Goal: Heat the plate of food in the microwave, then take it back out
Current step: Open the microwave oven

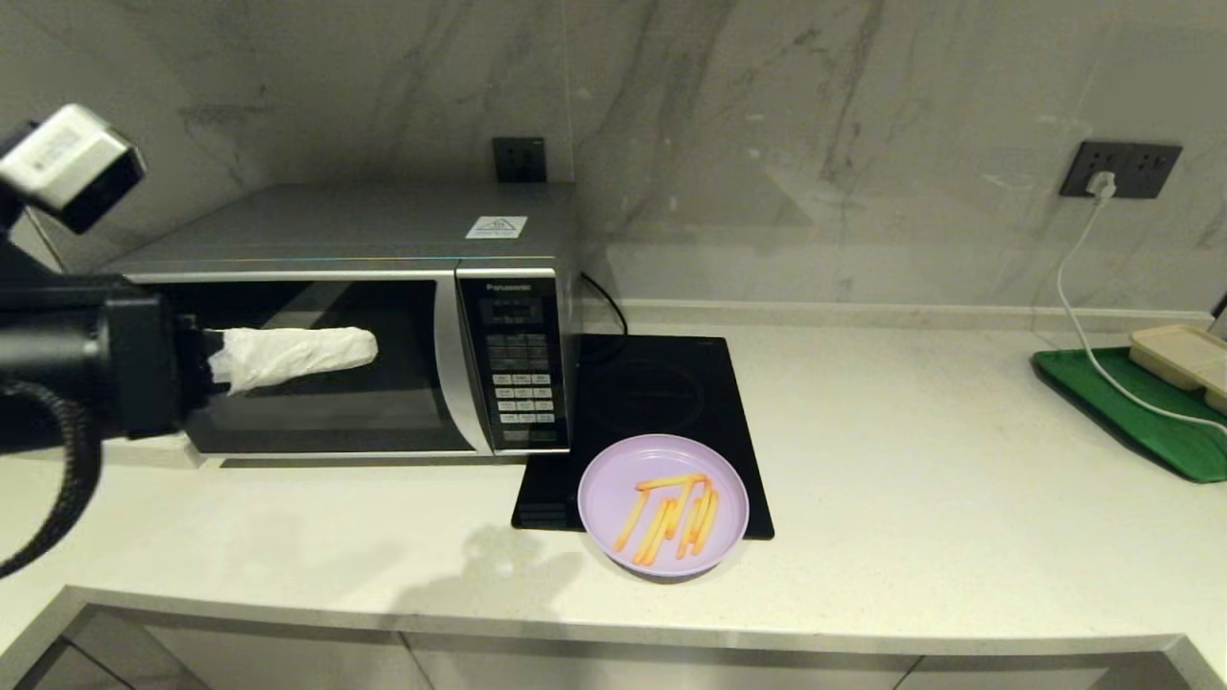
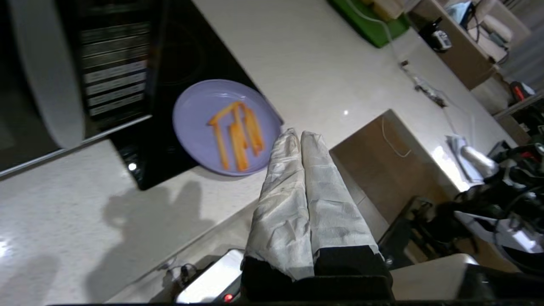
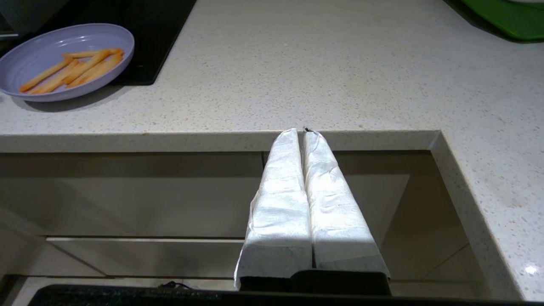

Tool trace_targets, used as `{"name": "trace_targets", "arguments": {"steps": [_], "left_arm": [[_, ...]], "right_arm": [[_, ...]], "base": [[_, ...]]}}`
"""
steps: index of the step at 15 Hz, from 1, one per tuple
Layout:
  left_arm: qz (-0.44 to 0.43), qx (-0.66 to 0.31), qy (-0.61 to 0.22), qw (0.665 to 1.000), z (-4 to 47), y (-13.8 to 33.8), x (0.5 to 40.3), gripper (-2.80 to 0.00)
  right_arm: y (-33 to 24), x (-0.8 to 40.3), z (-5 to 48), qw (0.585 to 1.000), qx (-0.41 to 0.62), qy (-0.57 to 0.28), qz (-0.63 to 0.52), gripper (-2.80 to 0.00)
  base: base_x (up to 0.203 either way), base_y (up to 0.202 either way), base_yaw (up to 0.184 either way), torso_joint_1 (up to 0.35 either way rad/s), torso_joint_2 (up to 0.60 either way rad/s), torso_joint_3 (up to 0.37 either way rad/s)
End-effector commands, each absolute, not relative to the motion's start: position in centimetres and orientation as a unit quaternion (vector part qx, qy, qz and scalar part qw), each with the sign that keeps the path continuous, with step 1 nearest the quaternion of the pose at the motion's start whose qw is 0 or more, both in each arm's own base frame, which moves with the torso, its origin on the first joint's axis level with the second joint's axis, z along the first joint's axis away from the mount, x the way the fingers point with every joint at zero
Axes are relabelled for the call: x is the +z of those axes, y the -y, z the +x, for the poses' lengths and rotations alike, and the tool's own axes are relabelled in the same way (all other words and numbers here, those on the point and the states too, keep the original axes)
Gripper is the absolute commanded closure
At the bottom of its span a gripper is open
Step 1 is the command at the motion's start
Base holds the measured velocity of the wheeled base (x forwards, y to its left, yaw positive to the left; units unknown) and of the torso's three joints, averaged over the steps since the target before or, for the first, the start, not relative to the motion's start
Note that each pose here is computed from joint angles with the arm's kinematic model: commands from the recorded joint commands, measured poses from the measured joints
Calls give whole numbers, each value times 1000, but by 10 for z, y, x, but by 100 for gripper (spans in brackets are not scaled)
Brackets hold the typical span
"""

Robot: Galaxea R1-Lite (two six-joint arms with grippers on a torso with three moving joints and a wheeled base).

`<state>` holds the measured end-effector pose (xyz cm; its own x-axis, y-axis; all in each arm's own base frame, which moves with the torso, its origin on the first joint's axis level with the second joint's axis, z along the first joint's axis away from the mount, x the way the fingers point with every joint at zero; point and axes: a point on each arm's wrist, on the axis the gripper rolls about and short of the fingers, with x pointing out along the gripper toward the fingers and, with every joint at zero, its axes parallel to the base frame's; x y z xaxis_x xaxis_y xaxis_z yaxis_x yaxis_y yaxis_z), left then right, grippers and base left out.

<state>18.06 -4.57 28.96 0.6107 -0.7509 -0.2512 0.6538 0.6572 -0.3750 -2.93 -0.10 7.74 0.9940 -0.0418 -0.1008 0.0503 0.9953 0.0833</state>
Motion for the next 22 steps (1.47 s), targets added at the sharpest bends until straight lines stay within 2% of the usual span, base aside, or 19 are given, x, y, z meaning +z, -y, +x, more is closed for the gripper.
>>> {"name": "trace_targets", "arguments": {"steps": [1, 2, 3, 4, 8, 14, 18, 20, 22], "left_arm": [[-152, -423, -236, 862, 221, 16, 258, 0], [-164, -452, -243, 843, 221, 7, 243, 0], [-168, -457, -254, 835, 221, 3, 227, -94], [-173, -451, -263, 835, 221, -3, 214, -280], [-212, -483, -257, 810, 227, -25, 174, -280], [-185, -513, -235, 805, 265, -21, 135, -280], [-143, -523, -195, 817, 300, -21, 118, -280], [-124, -505, -189, 833, 307, -20, 118, -280], [-119, -507, -182, 834, 310, -21, 122, -280]], "right_arm": [[1, 77, -29, 998, -23, -50, 42, 0], [1, 77, -29, 997, -23, -51, 43, 0], [1, 77, -29, 998, -23, -51, 42, 0], [1, 77, -29, 998, -23, -51, 42, 0], [1, 77, -29, 998, -23, -50, 42, 0], [1, 77, -29, 998, -23, -50, 43, 0], [1, 77, -29, 998, -23, -50, 42, 0], [1, 77, -29, 998, -23, -50, 43, 0], [1, 77, -29, 998, -23, -50, 43, 0]], "base": [[0, 0, 0, 0, 0, 0], [0, 0, 0, 0, 0, 0], [0, 0, 0, 0, 0, 0], [0, 0, 0, 0, 0, 0], [0, 0, 0, 0, 0, 0], [0, 0, 0, 0, 0, 0], [0, 0, 0, 0, 0, 0], [0, 0, 0, 0, 0, 0], [0, 0, 0, 0, 0, 0]]}}
